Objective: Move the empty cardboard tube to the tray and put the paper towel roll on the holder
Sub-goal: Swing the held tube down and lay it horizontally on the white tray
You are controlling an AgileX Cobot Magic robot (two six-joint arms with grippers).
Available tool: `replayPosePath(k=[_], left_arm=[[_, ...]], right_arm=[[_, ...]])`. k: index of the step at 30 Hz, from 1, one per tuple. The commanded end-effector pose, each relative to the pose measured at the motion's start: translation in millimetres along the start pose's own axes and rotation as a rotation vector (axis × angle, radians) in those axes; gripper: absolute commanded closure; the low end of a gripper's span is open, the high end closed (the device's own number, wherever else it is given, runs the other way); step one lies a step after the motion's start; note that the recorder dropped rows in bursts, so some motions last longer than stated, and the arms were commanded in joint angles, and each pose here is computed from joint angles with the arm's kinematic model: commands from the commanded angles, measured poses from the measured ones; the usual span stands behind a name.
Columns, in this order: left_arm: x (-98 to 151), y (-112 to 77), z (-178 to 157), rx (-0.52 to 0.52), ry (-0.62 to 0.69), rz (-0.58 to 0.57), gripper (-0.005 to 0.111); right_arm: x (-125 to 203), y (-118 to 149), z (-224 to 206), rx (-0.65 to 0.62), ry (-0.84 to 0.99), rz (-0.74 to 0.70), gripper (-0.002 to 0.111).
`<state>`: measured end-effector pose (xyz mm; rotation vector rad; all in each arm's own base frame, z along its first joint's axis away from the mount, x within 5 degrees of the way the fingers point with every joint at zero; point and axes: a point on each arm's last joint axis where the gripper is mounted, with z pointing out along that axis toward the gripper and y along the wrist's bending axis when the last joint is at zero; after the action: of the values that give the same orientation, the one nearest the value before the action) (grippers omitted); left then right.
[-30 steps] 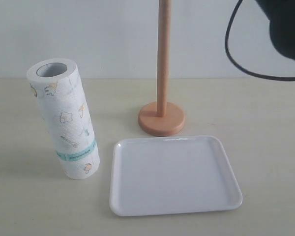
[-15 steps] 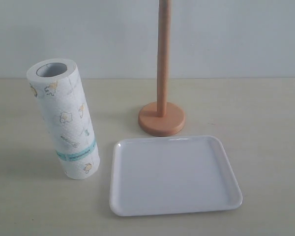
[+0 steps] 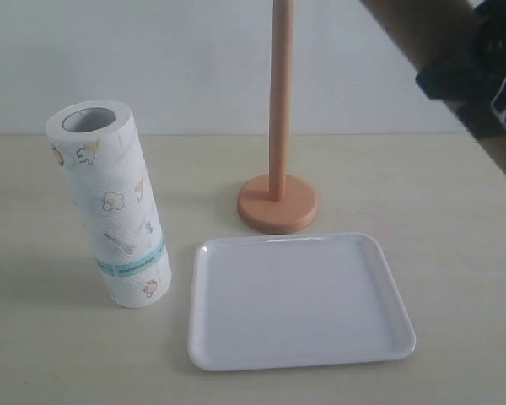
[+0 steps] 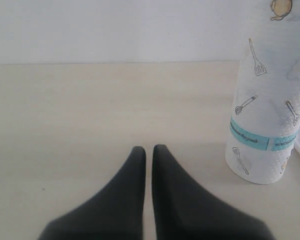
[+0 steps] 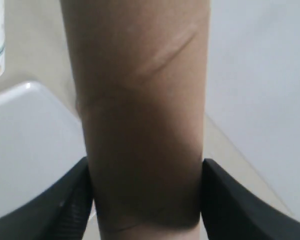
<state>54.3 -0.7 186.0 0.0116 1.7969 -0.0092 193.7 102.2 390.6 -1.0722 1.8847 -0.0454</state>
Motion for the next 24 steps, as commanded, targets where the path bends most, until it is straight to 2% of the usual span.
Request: replayPosePath(k=[1,6,10,19,24], left_arm=[[1,0.1,0,-0.003,-0.003,-0.001,0.103],[1,0.1,0,-0.003,-0.003,-0.001,0.103],[1,0.1,0,-0.003,-0.003,-0.001,0.103],[1,0.1,0,-0.003,-0.003,-0.001,0.103],[1,0.1,0,-0.003,-0.003,-0.001,0.103]], right_arm=[[9,8,38,-0.125,0.141,-0.075,0.108],[16,18,78,-0.230,0.227,-0.103,0.108],[19,39,108,-0.341,0.274,-0.219,0.108],[27,77,161,-0.408,0.360,-0.473,0.108],[36,89,184,-0.432,0.389,-0.520,0.108]])
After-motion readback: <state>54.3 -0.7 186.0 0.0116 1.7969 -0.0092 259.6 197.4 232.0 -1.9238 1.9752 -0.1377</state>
